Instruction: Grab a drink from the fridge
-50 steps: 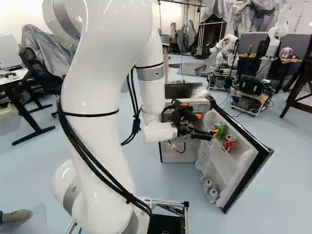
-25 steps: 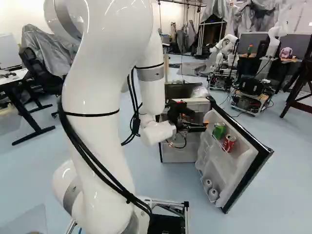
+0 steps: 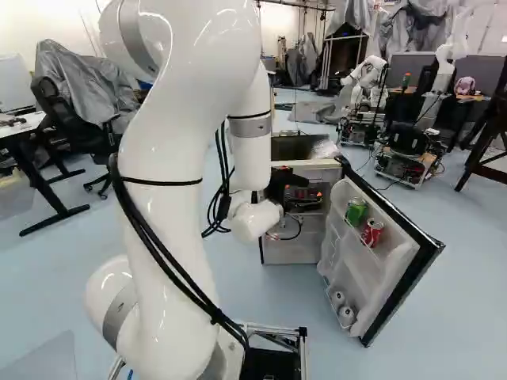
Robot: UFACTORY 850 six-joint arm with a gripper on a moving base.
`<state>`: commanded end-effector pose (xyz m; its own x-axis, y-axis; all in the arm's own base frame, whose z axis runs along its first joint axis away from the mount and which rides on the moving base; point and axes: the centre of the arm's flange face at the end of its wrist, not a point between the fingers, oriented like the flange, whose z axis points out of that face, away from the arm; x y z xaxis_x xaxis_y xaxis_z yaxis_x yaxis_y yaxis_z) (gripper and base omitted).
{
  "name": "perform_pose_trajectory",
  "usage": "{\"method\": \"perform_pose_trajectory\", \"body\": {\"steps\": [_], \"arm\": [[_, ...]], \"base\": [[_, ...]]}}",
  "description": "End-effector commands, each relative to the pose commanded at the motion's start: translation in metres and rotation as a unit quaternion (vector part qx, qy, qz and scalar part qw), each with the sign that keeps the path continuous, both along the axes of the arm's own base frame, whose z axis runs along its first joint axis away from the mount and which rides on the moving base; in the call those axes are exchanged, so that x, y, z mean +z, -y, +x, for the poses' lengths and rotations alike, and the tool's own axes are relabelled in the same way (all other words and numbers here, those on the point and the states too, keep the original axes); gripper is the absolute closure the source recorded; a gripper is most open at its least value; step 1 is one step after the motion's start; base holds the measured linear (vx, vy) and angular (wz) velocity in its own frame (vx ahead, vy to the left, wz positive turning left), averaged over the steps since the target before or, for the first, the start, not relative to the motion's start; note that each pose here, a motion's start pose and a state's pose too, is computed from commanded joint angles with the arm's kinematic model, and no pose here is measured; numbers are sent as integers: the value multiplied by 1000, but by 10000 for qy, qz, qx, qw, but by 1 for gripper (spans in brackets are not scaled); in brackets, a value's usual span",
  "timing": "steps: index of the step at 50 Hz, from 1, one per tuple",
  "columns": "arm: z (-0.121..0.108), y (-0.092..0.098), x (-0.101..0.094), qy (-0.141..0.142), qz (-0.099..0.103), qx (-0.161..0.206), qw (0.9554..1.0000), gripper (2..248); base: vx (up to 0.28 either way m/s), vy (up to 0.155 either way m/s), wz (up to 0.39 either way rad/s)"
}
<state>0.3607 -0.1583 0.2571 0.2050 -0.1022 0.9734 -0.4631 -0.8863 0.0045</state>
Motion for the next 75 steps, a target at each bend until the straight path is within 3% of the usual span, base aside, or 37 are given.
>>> {"method": "perform_pose_trajectory", "body": {"steps": [18, 36, 75], "arm": [[8, -14, -19, -156, 134, 908, 9957, 3], [12, -23, -38, -303, 265, 1427, 9889, 3], [17, -20, -83, -616, 466, 1492, 9858, 3]], "base": [[0, 0, 0], [0, 0, 0], [0, 0, 0]]}}
